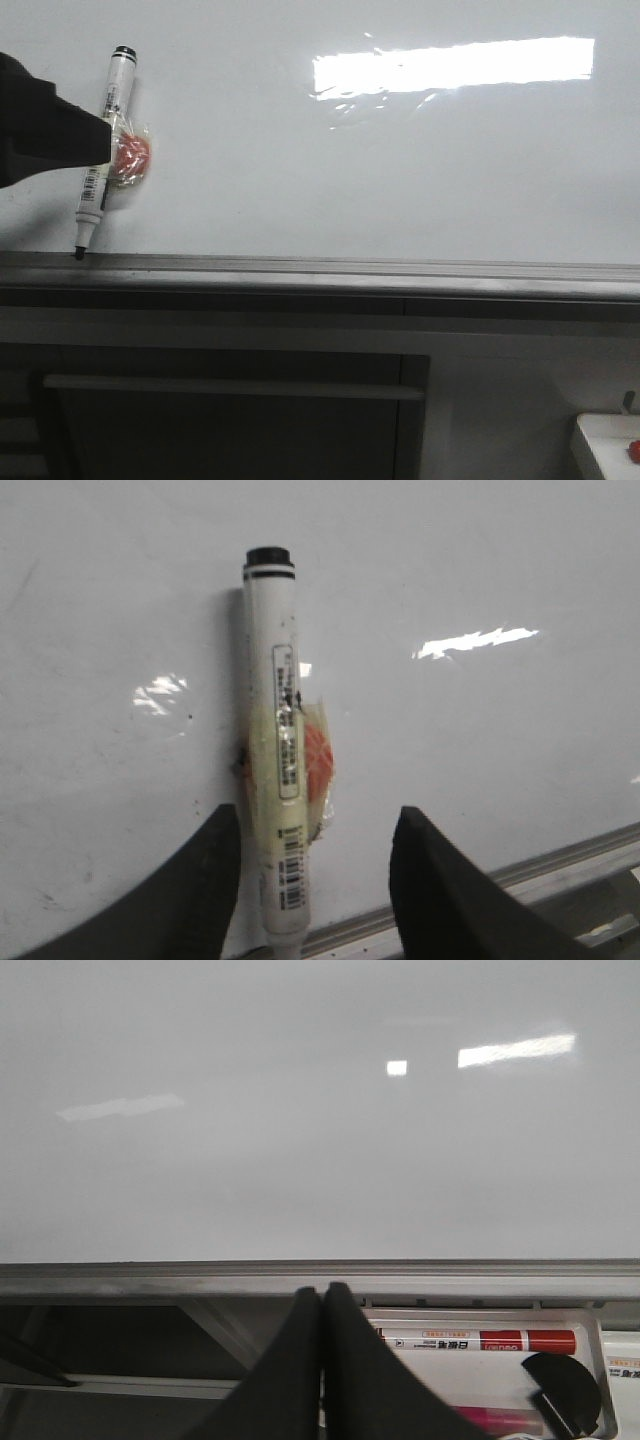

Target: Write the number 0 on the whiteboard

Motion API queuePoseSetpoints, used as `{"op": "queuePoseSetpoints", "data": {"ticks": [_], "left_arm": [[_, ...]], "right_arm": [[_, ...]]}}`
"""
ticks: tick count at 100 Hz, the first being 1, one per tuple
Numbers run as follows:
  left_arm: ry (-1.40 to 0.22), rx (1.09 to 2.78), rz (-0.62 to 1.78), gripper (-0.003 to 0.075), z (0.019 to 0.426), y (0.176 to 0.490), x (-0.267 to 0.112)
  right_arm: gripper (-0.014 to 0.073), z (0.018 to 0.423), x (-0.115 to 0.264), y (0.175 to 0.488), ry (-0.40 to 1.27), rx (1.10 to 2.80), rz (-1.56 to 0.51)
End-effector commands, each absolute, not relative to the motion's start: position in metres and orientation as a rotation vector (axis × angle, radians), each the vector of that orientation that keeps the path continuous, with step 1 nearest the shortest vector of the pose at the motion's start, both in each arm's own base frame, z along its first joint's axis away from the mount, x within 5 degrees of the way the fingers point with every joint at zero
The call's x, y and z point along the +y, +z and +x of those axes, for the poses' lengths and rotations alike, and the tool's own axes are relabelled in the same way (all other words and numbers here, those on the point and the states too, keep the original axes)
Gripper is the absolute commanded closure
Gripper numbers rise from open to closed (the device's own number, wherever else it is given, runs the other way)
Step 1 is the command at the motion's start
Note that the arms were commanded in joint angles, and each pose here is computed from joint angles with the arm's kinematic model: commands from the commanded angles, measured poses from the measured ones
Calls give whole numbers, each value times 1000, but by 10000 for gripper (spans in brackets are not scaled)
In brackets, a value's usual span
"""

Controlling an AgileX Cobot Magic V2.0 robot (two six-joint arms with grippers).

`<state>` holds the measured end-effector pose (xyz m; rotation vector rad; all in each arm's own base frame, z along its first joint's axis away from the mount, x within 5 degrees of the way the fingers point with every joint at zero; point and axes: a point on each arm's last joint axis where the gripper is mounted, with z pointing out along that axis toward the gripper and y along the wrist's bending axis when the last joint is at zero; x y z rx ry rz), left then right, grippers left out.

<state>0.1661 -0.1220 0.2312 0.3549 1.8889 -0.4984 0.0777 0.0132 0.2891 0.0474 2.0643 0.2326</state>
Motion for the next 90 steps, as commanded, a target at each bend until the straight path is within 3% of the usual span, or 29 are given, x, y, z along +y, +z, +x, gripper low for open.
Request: {"op": "queuePoseSetpoints", "data": {"ticks": [1,59,66,79,90], "left_arm": [[-530,1798,266,409,173,247,-125],[-462,1927,270,419,190,213,-137],[-460,1916,247,486,192,213,-137],[-458,1908,246,740,192,214,-137],[-460,1935,262,741,190,211,-138]], "right_arm": [[655,83,12,302,224,1981,44],[655,84,12,303,222,1968,46],[655,84,12,303,222,1968,46],[655,83,12,303,224,1968,47],[655,82,15,300,250,2001,34]]}}
